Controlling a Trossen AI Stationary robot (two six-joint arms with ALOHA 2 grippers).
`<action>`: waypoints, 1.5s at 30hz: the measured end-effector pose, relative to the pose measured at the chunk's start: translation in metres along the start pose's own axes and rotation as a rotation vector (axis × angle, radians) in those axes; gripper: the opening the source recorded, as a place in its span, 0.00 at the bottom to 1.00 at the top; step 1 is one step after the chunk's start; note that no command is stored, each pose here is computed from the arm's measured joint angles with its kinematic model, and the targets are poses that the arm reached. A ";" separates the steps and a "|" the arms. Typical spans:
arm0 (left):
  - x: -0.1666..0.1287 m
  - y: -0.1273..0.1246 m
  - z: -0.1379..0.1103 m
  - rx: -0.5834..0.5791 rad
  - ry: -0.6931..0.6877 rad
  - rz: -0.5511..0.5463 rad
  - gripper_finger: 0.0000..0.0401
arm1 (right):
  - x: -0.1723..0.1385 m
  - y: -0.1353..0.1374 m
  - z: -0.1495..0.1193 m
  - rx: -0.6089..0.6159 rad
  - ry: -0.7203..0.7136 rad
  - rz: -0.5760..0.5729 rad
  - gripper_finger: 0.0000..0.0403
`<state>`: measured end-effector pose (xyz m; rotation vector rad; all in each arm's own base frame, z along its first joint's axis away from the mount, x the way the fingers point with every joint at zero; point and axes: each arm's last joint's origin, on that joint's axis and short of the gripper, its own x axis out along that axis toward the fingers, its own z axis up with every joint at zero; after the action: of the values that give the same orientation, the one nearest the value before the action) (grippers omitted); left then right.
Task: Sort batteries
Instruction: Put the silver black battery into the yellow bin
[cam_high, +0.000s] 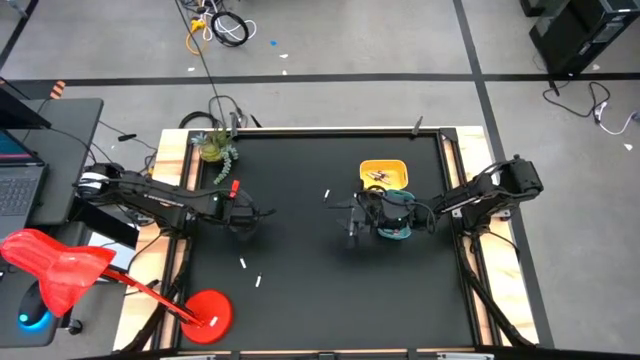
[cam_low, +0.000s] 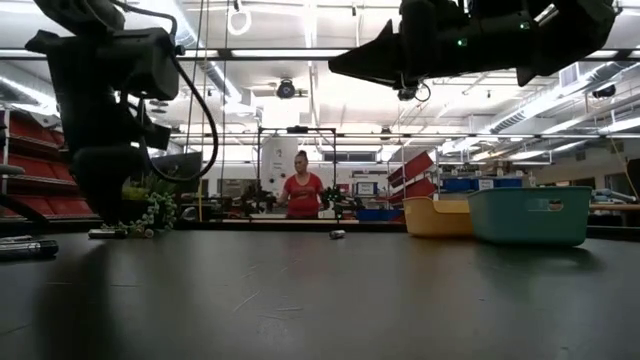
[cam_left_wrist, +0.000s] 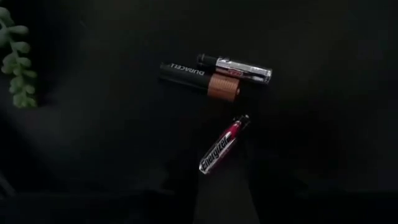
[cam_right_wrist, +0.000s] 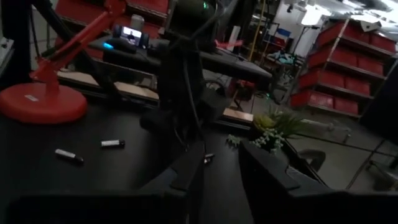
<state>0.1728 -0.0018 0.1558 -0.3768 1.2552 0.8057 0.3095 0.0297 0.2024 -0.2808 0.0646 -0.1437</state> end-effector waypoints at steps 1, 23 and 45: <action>0.001 0.000 -0.001 0.001 -0.001 -0.001 0.33 | 0.000 -0.001 0.000 0.001 -0.004 0.003 0.27; 0.025 -0.001 -0.016 0.033 0.031 -0.138 0.30 | 0.002 -0.006 -0.001 0.017 -0.008 0.021 0.27; 0.011 -0.007 -0.003 0.126 -0.010 -0.125 0.00 | 0.002 -0.008 -0.005 0.030 0.027 0.021 0.27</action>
<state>0.1767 -0.0046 0.1437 -0.3457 1.2534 0.6183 0.3104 0.0208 0.1993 -0.2480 0.0918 -0.1277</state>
